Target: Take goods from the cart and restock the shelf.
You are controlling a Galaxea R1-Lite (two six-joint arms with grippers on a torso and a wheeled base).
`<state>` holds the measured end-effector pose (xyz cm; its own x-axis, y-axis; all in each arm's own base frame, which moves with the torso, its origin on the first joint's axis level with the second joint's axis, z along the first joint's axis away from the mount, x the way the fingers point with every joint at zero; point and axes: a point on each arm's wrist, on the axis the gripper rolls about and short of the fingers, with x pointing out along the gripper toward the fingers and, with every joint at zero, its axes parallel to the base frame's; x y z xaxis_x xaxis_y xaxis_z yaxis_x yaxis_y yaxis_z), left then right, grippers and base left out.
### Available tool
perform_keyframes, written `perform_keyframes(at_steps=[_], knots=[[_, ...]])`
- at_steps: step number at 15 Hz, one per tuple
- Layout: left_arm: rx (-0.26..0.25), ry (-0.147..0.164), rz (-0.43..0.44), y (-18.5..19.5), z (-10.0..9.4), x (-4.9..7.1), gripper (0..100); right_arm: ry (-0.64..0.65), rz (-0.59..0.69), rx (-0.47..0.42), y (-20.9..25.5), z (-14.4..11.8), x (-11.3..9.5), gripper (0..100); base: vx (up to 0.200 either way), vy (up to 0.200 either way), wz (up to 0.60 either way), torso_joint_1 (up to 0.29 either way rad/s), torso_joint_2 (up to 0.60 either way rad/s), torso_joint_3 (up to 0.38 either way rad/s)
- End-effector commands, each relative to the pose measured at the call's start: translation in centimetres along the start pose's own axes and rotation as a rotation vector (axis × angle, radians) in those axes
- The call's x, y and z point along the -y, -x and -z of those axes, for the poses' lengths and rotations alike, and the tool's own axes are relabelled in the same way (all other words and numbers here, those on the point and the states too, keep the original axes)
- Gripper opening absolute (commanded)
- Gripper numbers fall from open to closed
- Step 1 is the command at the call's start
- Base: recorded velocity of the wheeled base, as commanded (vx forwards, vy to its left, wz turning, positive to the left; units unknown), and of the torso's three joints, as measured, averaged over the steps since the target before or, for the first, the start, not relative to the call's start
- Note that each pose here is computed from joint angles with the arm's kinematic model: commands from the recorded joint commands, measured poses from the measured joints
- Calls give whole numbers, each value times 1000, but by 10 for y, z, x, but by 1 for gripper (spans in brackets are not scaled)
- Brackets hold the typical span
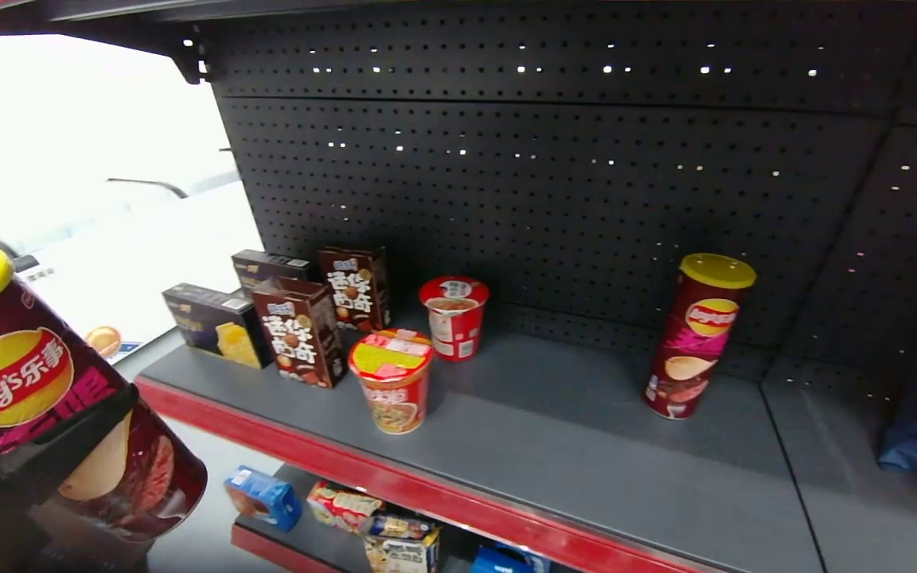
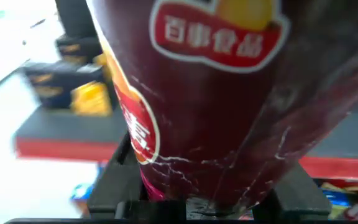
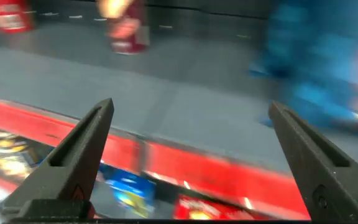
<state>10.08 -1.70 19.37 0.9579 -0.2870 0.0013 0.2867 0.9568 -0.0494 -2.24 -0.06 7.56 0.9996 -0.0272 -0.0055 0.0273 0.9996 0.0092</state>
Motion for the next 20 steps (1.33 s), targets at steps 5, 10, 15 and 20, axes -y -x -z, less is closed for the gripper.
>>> perform_keyframes(at_steps=[5, 10, 15, 20], knots=[[14, 14, 3, -1, -2, 0, 0, 3, -1, -1, 0, 0, 0, 100, 0, 0, -240, 1, 0, 2], [66, 6, 9, 8, -10, 2, 0, 2, -1, -1, 0, 0, 0, 100, 0, 0, 0, 0, 0, 0], [91, 3, 6, 21, -6, 4, 0, 2, -1, -1, 0, 0, 0, 100, 0, 0, -240, 0, 1, 1], [104, -6, -26, 32, -16, 5, 0, 4, -224, 79, 4, -52, -4, 100, 0, 0, 0, 0, 0, 0]])
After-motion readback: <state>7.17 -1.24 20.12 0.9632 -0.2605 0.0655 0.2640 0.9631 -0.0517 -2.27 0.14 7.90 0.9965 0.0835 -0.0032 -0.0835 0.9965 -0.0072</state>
